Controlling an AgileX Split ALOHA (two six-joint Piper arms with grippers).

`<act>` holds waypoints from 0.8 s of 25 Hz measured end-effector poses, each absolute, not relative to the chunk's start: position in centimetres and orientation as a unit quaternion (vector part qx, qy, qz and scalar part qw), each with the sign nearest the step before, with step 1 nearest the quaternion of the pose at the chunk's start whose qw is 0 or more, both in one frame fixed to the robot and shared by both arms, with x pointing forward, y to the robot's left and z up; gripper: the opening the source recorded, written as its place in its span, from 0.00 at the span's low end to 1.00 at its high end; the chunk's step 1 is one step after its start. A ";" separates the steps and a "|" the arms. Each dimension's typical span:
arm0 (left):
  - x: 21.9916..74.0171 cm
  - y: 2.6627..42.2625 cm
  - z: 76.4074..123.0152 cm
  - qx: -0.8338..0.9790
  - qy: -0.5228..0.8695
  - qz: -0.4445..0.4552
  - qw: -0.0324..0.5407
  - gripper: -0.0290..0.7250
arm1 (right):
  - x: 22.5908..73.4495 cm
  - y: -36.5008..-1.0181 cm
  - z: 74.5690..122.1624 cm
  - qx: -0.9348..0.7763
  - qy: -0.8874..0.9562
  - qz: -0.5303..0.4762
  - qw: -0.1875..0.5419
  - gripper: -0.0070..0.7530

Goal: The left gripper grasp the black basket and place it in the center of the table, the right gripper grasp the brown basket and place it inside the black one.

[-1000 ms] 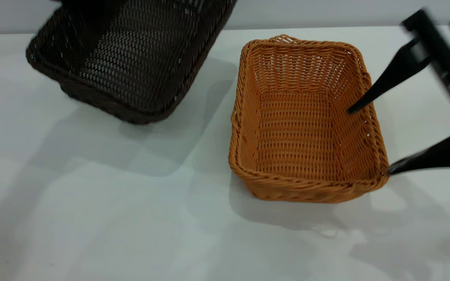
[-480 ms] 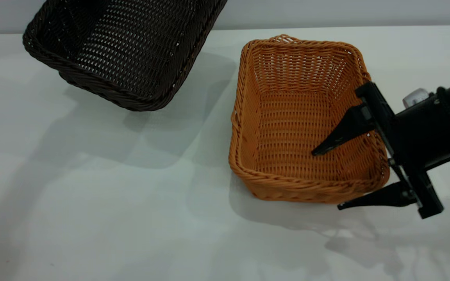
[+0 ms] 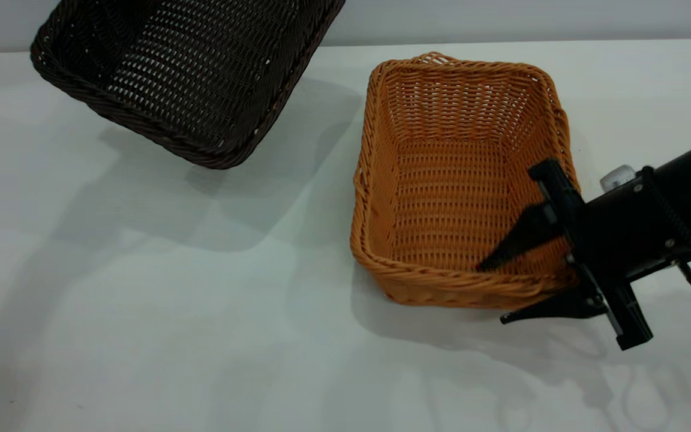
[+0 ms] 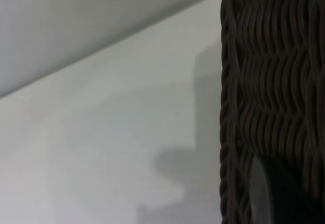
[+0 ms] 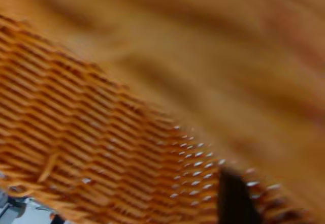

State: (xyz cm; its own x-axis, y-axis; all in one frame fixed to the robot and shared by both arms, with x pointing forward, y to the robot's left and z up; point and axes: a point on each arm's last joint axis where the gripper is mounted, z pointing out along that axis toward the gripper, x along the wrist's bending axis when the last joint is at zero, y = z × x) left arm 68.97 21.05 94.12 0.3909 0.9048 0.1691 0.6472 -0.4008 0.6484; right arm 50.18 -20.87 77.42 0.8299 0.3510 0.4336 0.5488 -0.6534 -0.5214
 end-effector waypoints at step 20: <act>67.9 18.4 93.8 0.889 0.317 0.268 0.194 0.14 | 55.3 -40.2 82.2 -0.880 -0.238 -0.363 0.192 0.13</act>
State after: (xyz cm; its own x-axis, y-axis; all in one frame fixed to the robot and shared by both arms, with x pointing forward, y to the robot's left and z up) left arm 67.93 18.37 93.77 0.6555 0.6673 0.3537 0.4586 -0.7238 0.5156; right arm 55.34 -40.23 82.22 0.6222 0.2799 0.7311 0.5588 -0.8128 -0.1644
